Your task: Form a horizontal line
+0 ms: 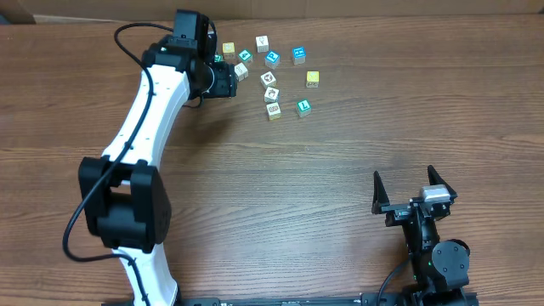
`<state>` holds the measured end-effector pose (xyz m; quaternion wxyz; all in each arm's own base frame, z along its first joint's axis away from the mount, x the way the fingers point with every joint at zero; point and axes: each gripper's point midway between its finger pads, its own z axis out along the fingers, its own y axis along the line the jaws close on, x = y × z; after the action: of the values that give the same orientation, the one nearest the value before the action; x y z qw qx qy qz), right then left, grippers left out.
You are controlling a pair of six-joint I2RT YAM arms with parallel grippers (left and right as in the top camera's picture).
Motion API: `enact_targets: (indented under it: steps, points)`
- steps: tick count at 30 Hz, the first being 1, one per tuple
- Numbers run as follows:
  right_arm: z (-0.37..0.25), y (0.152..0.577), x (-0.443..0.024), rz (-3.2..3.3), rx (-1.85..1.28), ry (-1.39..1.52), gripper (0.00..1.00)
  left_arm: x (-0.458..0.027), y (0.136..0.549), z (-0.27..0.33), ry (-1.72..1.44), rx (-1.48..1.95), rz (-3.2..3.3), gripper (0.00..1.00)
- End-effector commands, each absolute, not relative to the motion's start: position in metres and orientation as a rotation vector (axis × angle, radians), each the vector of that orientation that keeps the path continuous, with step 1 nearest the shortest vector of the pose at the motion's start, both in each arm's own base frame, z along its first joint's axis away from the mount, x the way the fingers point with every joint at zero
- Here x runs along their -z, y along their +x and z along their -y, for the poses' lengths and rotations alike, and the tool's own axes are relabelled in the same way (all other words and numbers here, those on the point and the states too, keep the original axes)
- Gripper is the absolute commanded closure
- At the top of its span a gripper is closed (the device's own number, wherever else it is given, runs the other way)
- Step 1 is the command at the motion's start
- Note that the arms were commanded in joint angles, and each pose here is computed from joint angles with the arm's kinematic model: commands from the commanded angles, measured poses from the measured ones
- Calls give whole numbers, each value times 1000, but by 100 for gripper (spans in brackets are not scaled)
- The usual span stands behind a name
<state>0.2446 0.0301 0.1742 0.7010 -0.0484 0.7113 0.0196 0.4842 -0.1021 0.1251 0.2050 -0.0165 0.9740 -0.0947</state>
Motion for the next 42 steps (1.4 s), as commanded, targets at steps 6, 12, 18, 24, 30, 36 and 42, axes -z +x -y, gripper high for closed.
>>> enact_targets:
  steps: [6,12,18,24,30,36,42]
  points:
    - [-30,245,-172,-1580,-42,-112,0,-114,505,104,13,238,-2677,28]
    - [-30,245,-172,-1580,-41,-112,0,-107,509,102,26,208,-2675,28]
    - [-30,245,-172,-1580,-42,-112,0,-107,511,96,15,165,-2668,28]
    - [-30,245,-172,-1580,-41,-112,0,-107,511,96,14,166,-2670,27]
    - [-30,245,-172,-1580,-41,-112,0,-107,511,96,14,166,-2670,24]
    - [-30,245,-172,-1580,-41,-112,0,-107,511,96,15,166,-2669,23]
    - [-30,245,-172,-1580,-42,-112,0,-107,511,96,15,166,-2669,23]
